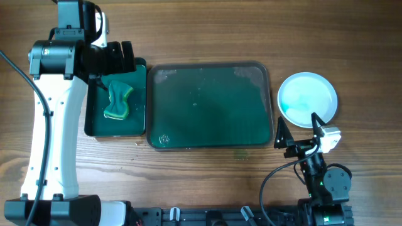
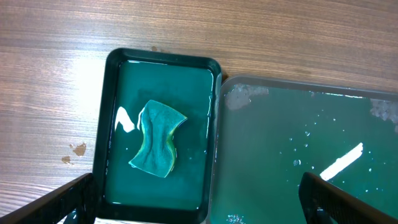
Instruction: Clean dirty plates on tray and stack at the side
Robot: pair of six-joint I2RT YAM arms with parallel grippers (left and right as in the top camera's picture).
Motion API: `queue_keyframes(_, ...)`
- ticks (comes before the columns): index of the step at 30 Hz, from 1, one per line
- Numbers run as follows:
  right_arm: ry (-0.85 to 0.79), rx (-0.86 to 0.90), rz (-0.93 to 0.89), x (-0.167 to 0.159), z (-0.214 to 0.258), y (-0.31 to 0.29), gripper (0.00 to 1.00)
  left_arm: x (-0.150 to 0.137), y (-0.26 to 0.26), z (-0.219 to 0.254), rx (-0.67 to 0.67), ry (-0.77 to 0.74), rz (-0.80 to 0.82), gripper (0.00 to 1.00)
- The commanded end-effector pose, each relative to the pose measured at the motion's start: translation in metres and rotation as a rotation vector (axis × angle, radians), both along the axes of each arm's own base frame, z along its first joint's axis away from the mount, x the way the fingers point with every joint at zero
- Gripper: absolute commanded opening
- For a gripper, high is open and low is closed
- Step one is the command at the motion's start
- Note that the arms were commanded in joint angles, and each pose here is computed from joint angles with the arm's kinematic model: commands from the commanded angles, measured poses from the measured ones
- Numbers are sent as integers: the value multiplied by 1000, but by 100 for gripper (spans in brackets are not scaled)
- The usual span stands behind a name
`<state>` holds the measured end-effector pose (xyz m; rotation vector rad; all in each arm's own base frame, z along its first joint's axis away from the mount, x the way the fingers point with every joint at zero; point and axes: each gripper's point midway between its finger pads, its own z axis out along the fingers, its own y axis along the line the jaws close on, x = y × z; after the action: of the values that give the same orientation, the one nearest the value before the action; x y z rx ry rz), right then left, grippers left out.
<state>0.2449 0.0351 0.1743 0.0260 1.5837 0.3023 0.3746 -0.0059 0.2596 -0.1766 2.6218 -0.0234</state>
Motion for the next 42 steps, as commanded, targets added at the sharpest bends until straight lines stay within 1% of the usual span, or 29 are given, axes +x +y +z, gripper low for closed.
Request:
queue_keyframes(1,-7,11,21,-1,2,4,100,0,-1,-3,-12,7,6,100)
queue_keyframes(8,-7,12,21,-1,2,4,100,-8,-2,-3,-12,8,3,100)
queue_keyframes(12,-7,11,21,-1,2,4,100,-27,-1,4,-11,-13,3,100)
queue_keyframes(13,-7,11,21,-1,2,4,100,-29,2,6,7,-27,-1,100)
queue_keyframes(16,-7,11,21,-1,2,4,100,-32,2,11,5,-90,-1,100)
queue_keyframes(19,-7,11,21,-1,2,4,100,-29,0,6,-7,-190,-8,100)
queue_keyframes(24,-7,11,21,-1,2,4,100,-34,-18,-20,-95,-398,-78,100)
queue_keyframes(29,-7,11,21,-1,2,4,100,-60,-21,-55,-111,-607,-105,100)
queue_keyframes(34,-7,11,21,-1,2,4,100,-85,-21,-72,-106,-796,-114,100)
queue_keyframes(39,-7,11,21,-1,2,4,100,-103,-20,-82,-99,-885,-119,100)
queue_keyframes(42,-7,11,21,-1,2,4,100,-111,-20,-87,-61,-930,-146,100)
